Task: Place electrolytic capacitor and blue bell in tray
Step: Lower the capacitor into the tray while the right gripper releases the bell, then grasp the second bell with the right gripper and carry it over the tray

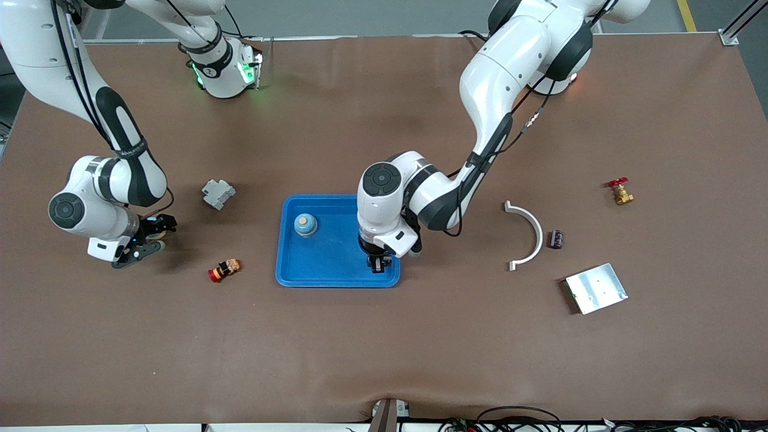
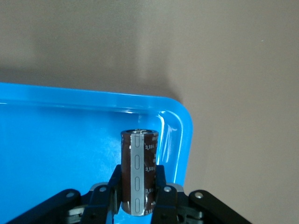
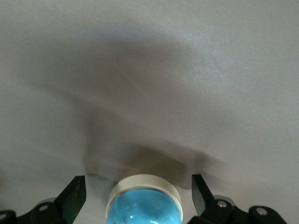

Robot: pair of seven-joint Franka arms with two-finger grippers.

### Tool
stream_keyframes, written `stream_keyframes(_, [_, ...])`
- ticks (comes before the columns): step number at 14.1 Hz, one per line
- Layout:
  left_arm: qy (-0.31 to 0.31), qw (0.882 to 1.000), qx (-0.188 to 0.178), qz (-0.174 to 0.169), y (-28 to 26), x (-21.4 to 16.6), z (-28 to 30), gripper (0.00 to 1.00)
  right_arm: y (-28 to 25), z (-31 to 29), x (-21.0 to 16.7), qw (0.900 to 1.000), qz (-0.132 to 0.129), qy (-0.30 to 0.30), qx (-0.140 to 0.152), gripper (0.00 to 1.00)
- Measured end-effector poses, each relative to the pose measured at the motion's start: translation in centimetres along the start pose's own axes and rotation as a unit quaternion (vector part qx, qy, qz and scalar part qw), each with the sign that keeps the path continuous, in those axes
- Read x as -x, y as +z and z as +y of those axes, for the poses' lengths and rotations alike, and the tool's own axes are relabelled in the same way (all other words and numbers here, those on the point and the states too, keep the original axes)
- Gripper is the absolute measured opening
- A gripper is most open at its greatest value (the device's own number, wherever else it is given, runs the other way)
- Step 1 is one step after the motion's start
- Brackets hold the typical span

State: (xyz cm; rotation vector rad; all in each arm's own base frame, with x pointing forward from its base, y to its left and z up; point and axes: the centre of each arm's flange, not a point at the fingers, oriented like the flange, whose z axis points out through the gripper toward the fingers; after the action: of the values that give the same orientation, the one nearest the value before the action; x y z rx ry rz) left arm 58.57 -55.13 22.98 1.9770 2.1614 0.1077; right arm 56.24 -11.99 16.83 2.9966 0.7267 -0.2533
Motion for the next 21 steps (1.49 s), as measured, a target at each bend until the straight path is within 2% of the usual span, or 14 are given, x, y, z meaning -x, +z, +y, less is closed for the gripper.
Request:
stream_keyframes(9, [0.036,0.999,0.020,0.024,3.6,1.7,-3.6,0.30,0.1,1.6,1.3,1.000,-0.005,-0.013,0.003,1.00])
stream_keyframes(11, [0.041,0.998,0.024,0.030,4.3,1.6,-4.0,0.30,0.2,1.6,1.3,1.000,-0.005,-0.013,0.003,0.97])
stream_keyframes(12, [0.043,0.998,0.025,0.032,4.4,1.7,-4.1,0.30,0.2,1.5,1.3,1.000,-0.005,-0.013,0.003,0.90])
stream_keyframes(13, [0.044,0.998,0.026,0.032,4.4,1.8,-4.2,0.30,0.2,1.5,1.3,1.000,-0.005,-0.013,0.002,0.90])
stream_keyframes(14, [0.045,0.998,0.028,0.032,4.4,1.9,-4.2,0.30,0.2,1.4,1.3,1.000,-0.007,-0.012,-0.001,0.85])
stream_keyframes(15, [0.045,0.998,0.029,0.032,4.3,1.9,-4.2,0.30,0.2,1.3,1.3,1.000,-0.011,-0.008,-0.008,0.72])
stream_keyframes(16, [0.045,0.998,0.029,0.032,4.3,1.9,-4.2,0.30,0.0,1.3,1.3,1.000,-0.013,0.000,-0.019,0.67])
stream_keyframes(18, [0.049,0.998,0.032,0.033,4.2,2.2,-4.5,0.30,-0.9,1.4,0.9,0.999,-0.016,0.014,-0.041,0.67])
stream_keyframes(21, [0.063,0.997,0.032,0.037,4.7,2.7,-5.6,0.30,-3.0,1.1,-0.3,0.999,-0.014,0.012,-0.051,0.67])
